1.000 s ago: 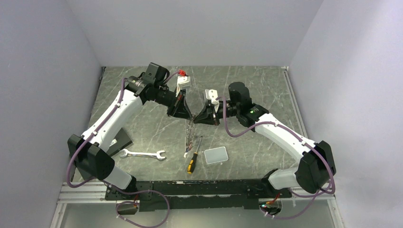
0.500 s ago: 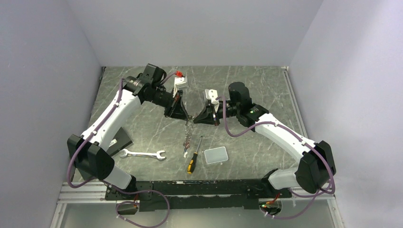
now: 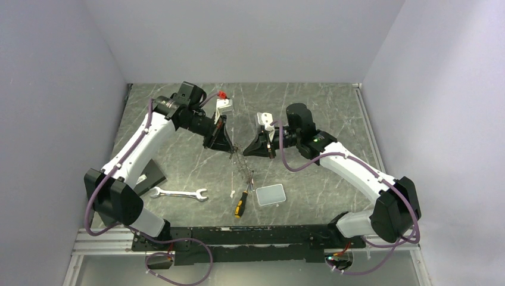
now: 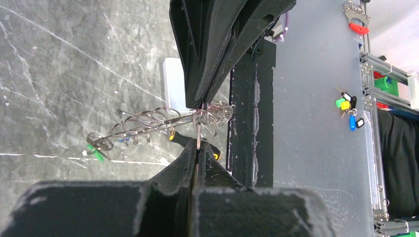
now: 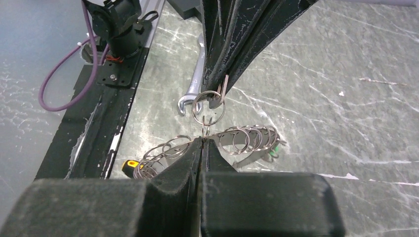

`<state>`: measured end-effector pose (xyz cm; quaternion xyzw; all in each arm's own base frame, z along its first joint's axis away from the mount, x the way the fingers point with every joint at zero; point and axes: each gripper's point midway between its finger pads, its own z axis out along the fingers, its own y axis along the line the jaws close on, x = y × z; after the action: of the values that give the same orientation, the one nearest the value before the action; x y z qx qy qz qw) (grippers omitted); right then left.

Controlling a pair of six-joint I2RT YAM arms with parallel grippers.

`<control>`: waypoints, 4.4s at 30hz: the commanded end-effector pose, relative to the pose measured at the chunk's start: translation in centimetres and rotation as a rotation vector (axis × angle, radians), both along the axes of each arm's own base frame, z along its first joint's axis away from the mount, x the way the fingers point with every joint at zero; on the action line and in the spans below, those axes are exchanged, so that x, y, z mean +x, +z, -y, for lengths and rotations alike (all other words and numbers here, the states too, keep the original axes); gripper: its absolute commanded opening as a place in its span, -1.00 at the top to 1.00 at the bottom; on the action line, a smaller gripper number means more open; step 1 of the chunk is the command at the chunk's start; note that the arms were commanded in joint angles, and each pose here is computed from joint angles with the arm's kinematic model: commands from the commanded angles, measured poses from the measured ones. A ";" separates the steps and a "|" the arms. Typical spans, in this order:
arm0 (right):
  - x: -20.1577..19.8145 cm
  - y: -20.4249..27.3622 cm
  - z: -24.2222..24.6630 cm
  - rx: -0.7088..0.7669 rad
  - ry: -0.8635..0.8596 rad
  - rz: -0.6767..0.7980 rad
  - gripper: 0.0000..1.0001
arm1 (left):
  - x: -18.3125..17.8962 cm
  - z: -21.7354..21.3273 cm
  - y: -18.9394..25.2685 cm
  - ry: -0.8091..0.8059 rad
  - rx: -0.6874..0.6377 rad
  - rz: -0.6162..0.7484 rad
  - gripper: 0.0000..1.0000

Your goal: Remove the keys from the keyring

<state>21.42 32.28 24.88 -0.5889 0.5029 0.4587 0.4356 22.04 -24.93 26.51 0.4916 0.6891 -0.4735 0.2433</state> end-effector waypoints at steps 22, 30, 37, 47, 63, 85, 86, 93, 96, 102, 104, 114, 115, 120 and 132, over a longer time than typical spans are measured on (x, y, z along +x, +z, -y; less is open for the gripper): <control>-2.1 3.8 0.3 0.077 0.098 0.037 1.00 | 1.0 -0.4 -2.1 0.035 0.034 0.028 1.00; -2.2 3.7 0.1 0.082 0.102 0.014 1.00 | 1.0 0.3 -2.2 0.035 0.041 0.035 1.00; -2.2 3.5 0.1 0.080 0.104 0.016 1.00 | 0.6 1.2 -2.3 0.017 0.059 0.040 1.00; -2.5 3.0 0.6 0.058 0.100 0.038 1.00 | -0.3 0.8 -1.6 -0.003 0.054 0.051 1.00; -2.1 1.7 1.8 0.031 0.060 0.021 1.00 | -1.0 -0.1 0.9 0.004 -0.003 0.062 1.00; 3.6 0.8 10.3 -0.013 -0.250 -0.038 1.00 | 7.2 -4.0 -5.1 0.330 0.185 0.028 1.00; 3.6 0.6 10.7 -0.020 -0.267 -0.040 1.00 | 7.8 -4.5 -5.9 0.360 0.222 0.032 1.00; 4.7 -1.0 12.0 -0.034 -0.389 -0.081 1.00 | 10.9 -7.9 -12.5 0.484 0.478 0.000 1.00; 5.1 -1.2 12.0 -0.019 -0.414 -0.100 1.00 | 11.4 -8.9 -15.1 0.507 0.566 -0.028 1.00; 5.3 -1.1 11.6 0.026 -0.420 -0.133 1.00 | 11.4 -9.5 -19.2 0.523 0.647 -0.117 1.00; 5.4 -1.0 11.5 0.037 -0.423 -0.135 1.00 | 11.5 -9.7 -20.1 0.529 0.667 -0.138 1.00; 5.3 -1.4 11.5 0.048 -0.436 -0.150 1.00 | 11.5 -8.4 -21.9 0.499 0.651 -0.247 0.30; 5.5 -1.1 11.5 0.058 -0.437 -0.133 1.00 | 11.4 -8.2 -21.8 0.496 0.642 -0.252 0.11; 5.6 -0.8 11.4 0.076 -0.446 -0.156 1.00 | 11.1 -7.2 -18.8 0.457 0.554 -0.214 -0.33; 7.4 0.9 11.0 0.153 -0.501 -0.200 1.00 | 4.9 0.4 -5.8 0.153 0.026 -0.109 -0.56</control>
<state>27.44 21.13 23.18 -0.3727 0.6612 0.4319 0.4871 30.27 -21.83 16.17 0.3610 0.8234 -0.3863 0.2059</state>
